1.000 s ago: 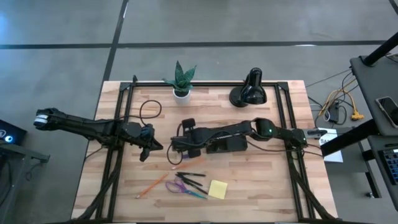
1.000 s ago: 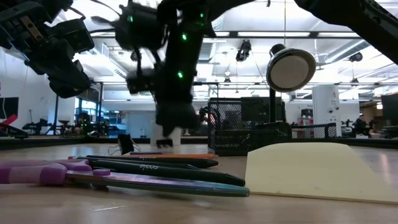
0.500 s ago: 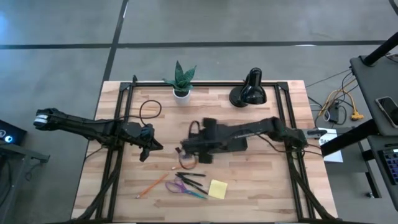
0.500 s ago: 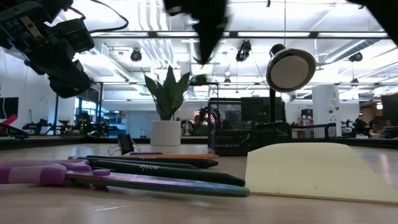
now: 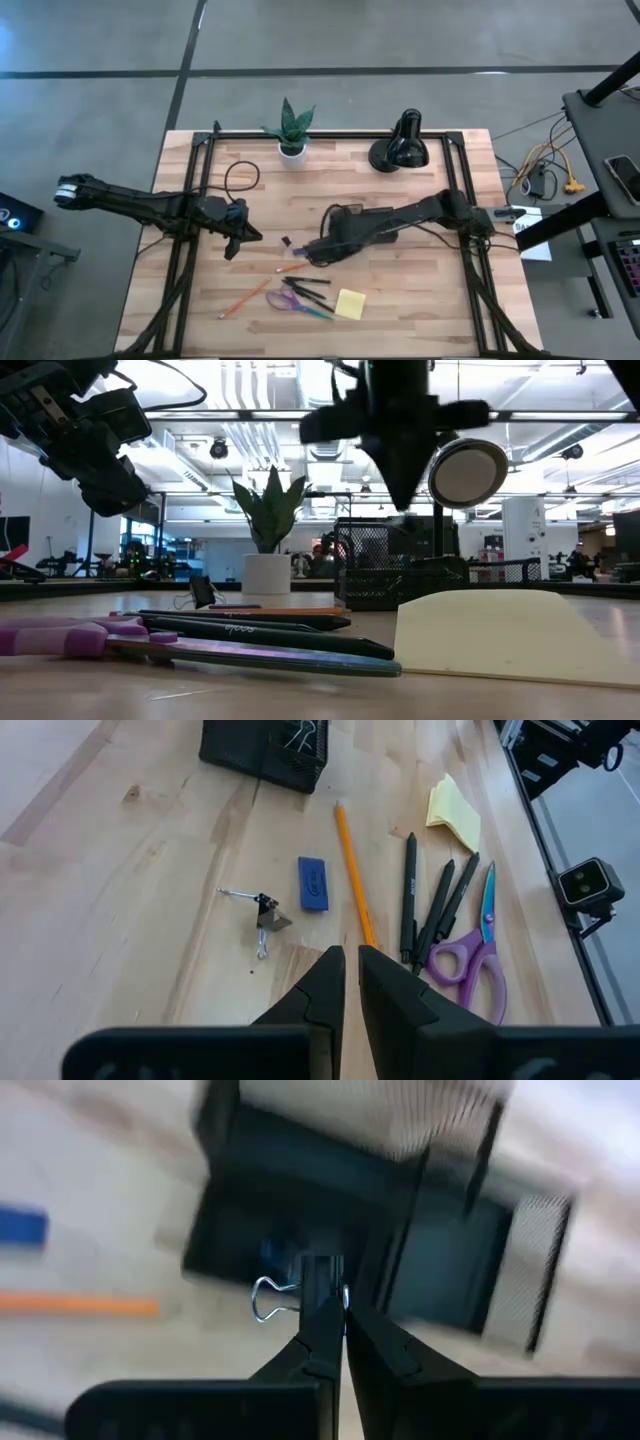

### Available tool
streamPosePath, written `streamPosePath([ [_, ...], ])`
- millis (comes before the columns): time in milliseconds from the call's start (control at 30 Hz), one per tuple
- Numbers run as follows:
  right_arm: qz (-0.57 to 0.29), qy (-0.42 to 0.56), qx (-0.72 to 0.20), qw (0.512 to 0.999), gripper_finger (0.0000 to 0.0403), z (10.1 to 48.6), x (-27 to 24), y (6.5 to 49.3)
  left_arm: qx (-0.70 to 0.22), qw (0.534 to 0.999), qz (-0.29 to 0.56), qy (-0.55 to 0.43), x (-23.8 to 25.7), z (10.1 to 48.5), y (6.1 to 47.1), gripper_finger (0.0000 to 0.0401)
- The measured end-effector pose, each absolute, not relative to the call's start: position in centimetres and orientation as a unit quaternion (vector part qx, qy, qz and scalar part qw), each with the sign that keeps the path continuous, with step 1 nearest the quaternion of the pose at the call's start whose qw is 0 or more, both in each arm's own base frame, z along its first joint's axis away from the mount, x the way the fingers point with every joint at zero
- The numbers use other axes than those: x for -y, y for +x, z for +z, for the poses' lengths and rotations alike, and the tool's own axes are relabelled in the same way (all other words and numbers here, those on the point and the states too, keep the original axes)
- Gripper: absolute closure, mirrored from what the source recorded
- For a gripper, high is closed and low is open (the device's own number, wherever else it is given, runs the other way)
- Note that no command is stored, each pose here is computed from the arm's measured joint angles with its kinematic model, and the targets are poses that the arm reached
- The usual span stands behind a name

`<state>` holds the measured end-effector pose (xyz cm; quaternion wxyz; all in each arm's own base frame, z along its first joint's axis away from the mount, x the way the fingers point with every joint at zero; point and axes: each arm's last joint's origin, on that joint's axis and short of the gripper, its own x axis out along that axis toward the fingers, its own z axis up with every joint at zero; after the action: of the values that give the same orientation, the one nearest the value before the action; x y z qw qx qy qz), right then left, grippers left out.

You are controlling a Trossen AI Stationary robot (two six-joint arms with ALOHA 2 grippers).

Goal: Pick and place office supplies into organizer
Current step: Put the top black binder clip into the black desk organizer, then put the black binder clip into the black desk organizer

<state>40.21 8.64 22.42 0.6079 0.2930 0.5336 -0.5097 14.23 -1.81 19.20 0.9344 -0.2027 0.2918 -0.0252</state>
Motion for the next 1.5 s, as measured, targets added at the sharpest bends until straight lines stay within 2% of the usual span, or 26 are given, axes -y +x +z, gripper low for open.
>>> streamPosePath([
  [133,-0.512,0.313,-0.539,0.591,0.0394,20.0,-8.4,40.2,-0.292,0.934,-0.025,-0.203,1.8,19.2,14.2,0.0384],
  [400,-0.54,0.311,-0.535,0.571,0.0394,18.3,-7.9,39.6,-0.292,0.934,-0.025,-0.203,1.8,19.2,14.2,0.0384],
  [767,-0.558,0.291,-0.5,0.596,0.0394,19.1,-7.6,39.7,-0.304,0.931,-0.022,-0.201,1.8,18.9,14.5,0.0384],
  [900,-0.54,0.274,-0.518,0.605,0.0393,19.1,-7.7,39.8,-0.316,0.927,-0.019,-0.2,1.9,18.5,14.7,0.0384],
  [1033,-0.529,0.265,-0.536,0.602,0.0373,18.7,-7.8,39.7,-0.326,0.924,-0.016,-0.199,1.9,18.3,14.9,0.0384],
  [1200,-0.529,0.28,-0.532,0.6,0.0316,18.5,-8.1,39.9,-0.308,0.929,-0.023,-0.202,1.9,18.6,15.1,0.0384],
  [1267,-0.5,0.273,-0.529,0.629,0.0291,19.1,-8.6,40.3,-0.289,0.935,-0.029,-0.203,1.9,19.4,15.2,0.0384],
  [1333,-0.418,0.229,-0.525,0.705,0.0271,20.4,-9.8,41.6,-0.27,0.941,-0.034,-0.202,1.9,20.2,15.2,0.0384],
  [1433,-0.245,0.091,-0.521,0.813,0.025,22.4,-12.3,43.3,-0.261,0.945,-0.039,-0.192,1.9,20.5,15.0,0.0384],
  [1500,-0.142,-0.016,-0.502,0.853,0.0242,22.7,-13.4,44.5,-0.259,0.946,-0.04,-0.191,1.9,20.5,14.9,0.0384],
])
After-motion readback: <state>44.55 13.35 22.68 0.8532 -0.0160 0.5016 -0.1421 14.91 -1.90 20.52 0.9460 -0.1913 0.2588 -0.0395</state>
